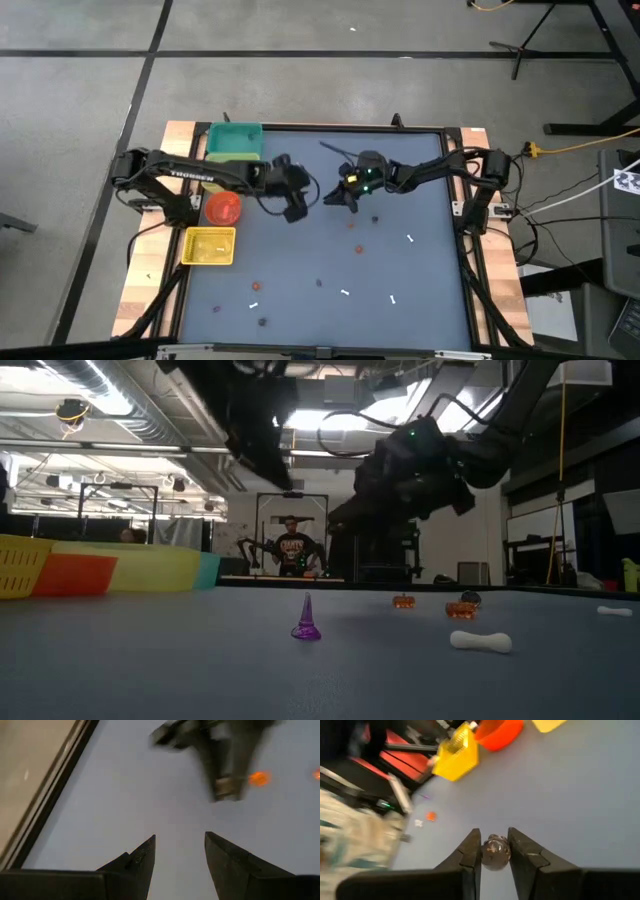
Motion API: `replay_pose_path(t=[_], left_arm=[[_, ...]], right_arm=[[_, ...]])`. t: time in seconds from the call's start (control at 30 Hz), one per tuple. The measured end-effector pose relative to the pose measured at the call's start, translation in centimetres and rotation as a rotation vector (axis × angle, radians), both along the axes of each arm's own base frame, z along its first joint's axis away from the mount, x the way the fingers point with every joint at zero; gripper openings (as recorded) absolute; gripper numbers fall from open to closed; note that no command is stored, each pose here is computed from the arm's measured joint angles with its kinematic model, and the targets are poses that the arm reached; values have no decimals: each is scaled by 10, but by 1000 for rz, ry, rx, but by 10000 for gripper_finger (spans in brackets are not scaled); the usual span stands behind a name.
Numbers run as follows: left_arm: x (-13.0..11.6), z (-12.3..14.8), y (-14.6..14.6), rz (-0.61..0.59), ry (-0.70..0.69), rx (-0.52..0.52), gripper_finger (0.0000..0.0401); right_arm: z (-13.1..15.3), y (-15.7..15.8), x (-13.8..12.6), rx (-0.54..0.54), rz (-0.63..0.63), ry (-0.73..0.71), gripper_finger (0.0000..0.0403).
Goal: Sort Halloween decoration
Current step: Put the top left black skull toy into the green bin
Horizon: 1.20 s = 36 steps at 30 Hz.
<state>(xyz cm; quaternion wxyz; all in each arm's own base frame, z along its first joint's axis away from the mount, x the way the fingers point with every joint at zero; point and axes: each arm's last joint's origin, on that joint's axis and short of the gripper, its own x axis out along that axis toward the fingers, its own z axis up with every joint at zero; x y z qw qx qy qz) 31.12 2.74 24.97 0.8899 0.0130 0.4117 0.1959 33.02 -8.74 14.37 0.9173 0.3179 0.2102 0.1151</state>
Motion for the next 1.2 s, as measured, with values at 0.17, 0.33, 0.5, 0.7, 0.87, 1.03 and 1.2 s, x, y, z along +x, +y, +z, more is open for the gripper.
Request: replay_pose_path(t=[0.17,0.33,0.5,0.7,0.87,1.03,1.2], left_arm=[[5,3,-25,-104,-38,21,155],[5,3,-38,-144,-48,20,155],[9,5,-44,-160,-89,20,155],[16,10,-45,-160,-175,21,155],[17,11,-45,-162,-195,20,155],[17,11,-46,-170,-195,15,155],[17,11,-46,-205,-183,50,155]], right_arm=[[4,-5,-3,179,67,16,72],[11,-1,-1,271,135,-11,73],[21,6,3,302,142,-72,73],[26,14,7,304,134,-115,73],[28,18,9,288,101,-143,73],[34,19,10,295,92,-192,74],[42,19,10,311,107,-258,74]])
